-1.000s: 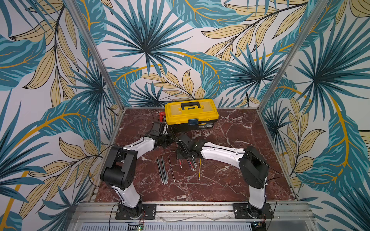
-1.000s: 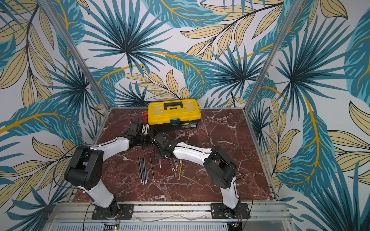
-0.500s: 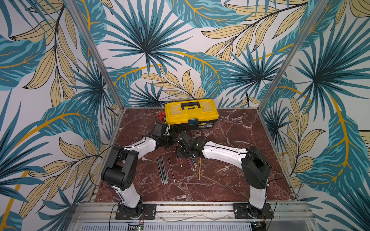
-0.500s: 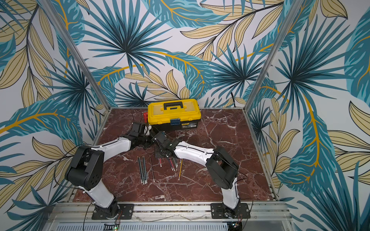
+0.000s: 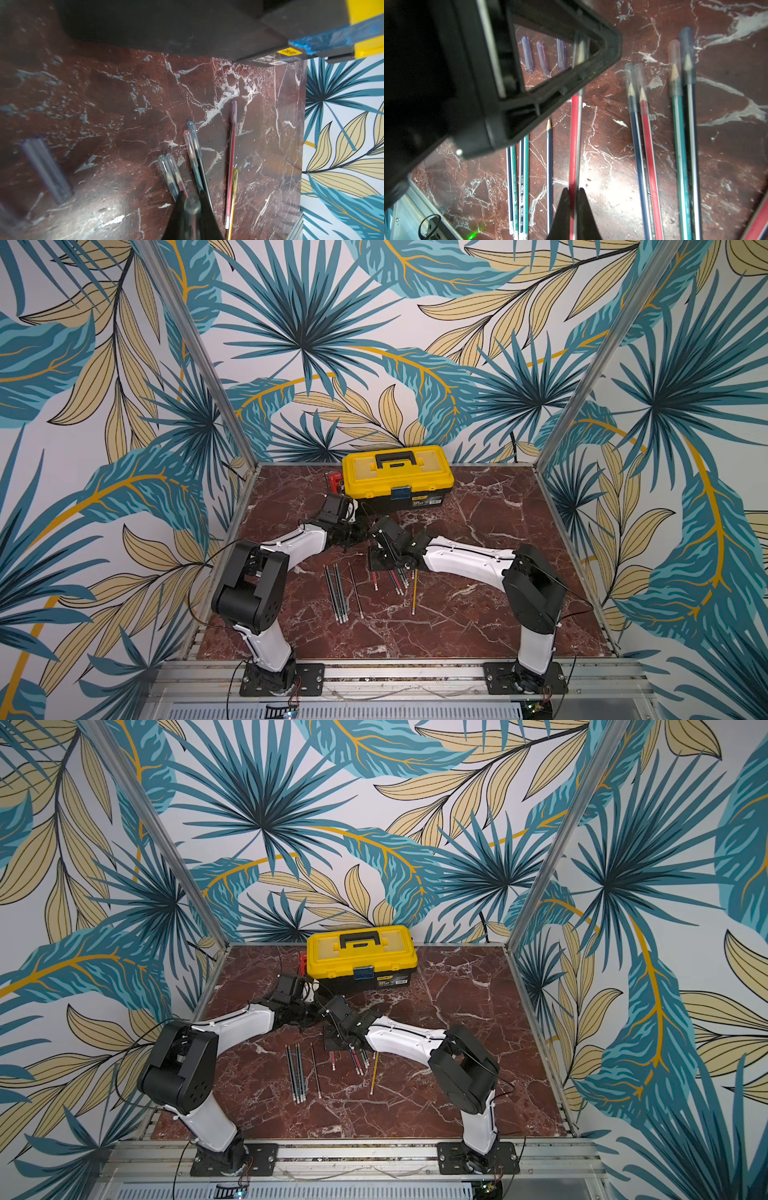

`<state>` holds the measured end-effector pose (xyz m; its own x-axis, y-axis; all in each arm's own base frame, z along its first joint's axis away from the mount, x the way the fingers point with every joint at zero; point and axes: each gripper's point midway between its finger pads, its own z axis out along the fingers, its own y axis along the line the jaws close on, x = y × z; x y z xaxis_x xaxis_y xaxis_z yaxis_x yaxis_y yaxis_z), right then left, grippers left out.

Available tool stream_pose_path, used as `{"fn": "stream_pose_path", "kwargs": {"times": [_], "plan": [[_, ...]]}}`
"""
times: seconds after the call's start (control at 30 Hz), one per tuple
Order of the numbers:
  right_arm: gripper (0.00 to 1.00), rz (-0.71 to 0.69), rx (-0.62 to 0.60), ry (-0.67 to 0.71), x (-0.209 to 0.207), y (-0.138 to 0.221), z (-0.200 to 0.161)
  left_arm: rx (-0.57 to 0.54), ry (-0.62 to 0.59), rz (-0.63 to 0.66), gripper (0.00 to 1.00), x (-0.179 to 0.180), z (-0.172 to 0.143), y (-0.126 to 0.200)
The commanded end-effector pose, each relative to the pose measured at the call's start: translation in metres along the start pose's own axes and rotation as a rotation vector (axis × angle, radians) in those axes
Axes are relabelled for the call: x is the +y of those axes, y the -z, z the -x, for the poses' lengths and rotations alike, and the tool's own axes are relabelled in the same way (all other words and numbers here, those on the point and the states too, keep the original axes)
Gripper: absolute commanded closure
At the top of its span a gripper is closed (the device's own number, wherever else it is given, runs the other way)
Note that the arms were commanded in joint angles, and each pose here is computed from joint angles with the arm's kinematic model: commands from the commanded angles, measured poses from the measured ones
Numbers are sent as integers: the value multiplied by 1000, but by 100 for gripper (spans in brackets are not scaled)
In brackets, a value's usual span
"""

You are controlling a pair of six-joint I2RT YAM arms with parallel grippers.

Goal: Remove the protective cover of the pencils
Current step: Remove the protective sleeve from the pencil.

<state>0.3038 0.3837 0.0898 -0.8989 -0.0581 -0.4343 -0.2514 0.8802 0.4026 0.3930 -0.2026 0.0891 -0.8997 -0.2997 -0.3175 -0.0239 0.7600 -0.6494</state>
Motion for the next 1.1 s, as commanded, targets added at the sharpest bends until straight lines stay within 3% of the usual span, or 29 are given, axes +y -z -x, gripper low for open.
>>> {"fn": "stream_pose_path", "kwargs": {"times": [0.0,0.33,1.07], "plan": [[100,31,89,17,5,14,-31,-139,-85,41,99,-4,42,8],[100,47,70,-9,15,16,-52,-116,16,179,100,24,39,7],[100,147,39,-74,45,20,-85,-176,73,188,100,33,50,32]]}}
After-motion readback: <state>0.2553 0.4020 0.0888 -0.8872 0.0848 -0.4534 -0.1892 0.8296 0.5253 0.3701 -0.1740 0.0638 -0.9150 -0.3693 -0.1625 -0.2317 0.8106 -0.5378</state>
